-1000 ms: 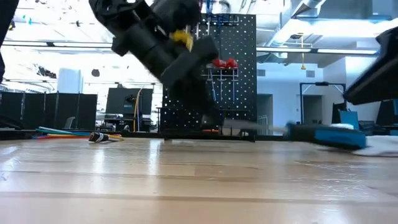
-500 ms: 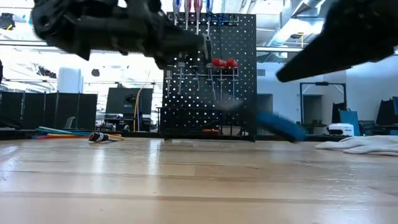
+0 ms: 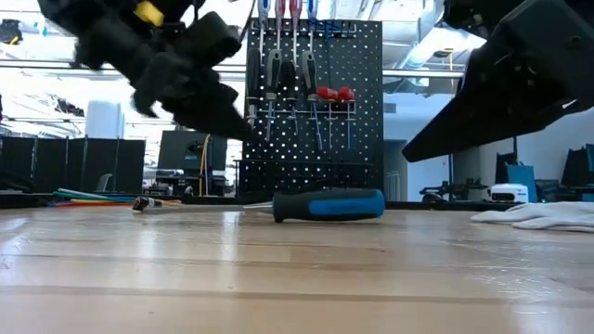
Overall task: Hang tools onto peg board
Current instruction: Hang the dark blue screwdriver on the pegboard
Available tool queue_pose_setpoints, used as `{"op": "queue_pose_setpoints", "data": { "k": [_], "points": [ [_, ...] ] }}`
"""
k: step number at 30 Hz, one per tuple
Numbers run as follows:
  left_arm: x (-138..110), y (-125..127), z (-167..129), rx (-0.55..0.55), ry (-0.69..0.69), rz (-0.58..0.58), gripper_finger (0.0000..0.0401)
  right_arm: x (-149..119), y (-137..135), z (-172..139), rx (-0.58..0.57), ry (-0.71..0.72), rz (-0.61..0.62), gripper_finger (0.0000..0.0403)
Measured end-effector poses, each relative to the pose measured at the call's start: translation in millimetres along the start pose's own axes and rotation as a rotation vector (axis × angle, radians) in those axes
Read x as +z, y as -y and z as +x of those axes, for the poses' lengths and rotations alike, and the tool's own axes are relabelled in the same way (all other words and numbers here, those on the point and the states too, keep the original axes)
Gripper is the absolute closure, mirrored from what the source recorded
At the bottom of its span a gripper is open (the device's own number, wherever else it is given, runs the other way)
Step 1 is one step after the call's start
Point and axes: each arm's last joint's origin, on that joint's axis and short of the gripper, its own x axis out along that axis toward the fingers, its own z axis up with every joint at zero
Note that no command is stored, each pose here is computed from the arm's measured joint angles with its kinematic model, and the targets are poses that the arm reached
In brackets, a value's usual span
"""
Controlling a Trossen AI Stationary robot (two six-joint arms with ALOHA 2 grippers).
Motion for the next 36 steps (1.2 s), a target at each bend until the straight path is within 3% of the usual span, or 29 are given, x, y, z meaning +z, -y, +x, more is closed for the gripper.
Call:
{"op": "queue_pose_setpoints", "data": {
  "k": [3, 7, 12, 16, 22, 30, 36],
  "points": [
    [1, 2, -10, 0.003, -0.156, 0.026, 0.0385, -1, 0, 0, 0.009, -0.014, -0.005, 0.0138],
    [-5, 4, -15, -0.012, -0.252, 0.002, 0.0334, -1, -1, 0, 0.033, -0.034, -0.004, 0.0138],
    [-18, 6, -8, -0.078, -0.363, -0.020, 0.0267, -2, -1, -1, 0.039, -0.037, 0.000, 0.0138],
    [-27, 10, 3, -0.113, -0.416, 0.014, 0.0249, -2, -1, -1, 0.038, -0.038, 0.000, 0.0138],
    [-34, 10, 20, -0.127, -0.470, 0.016, 0.0286, -2, -1, -1, 0.037, -0.039, 0.000, 0.0138],
    [-32, 8, 27, -0.196, -0.488, -0.001, 0.0387, -3, -2, -3, 0.042, -0.038, 0.000, 0.0138],
    [-31, 2, 17, -0.163, -0.433, -0.043, 0.0396, -8, -7, -12, 0.042, -0.012, -0.026, 0.0138]
  ]
}}
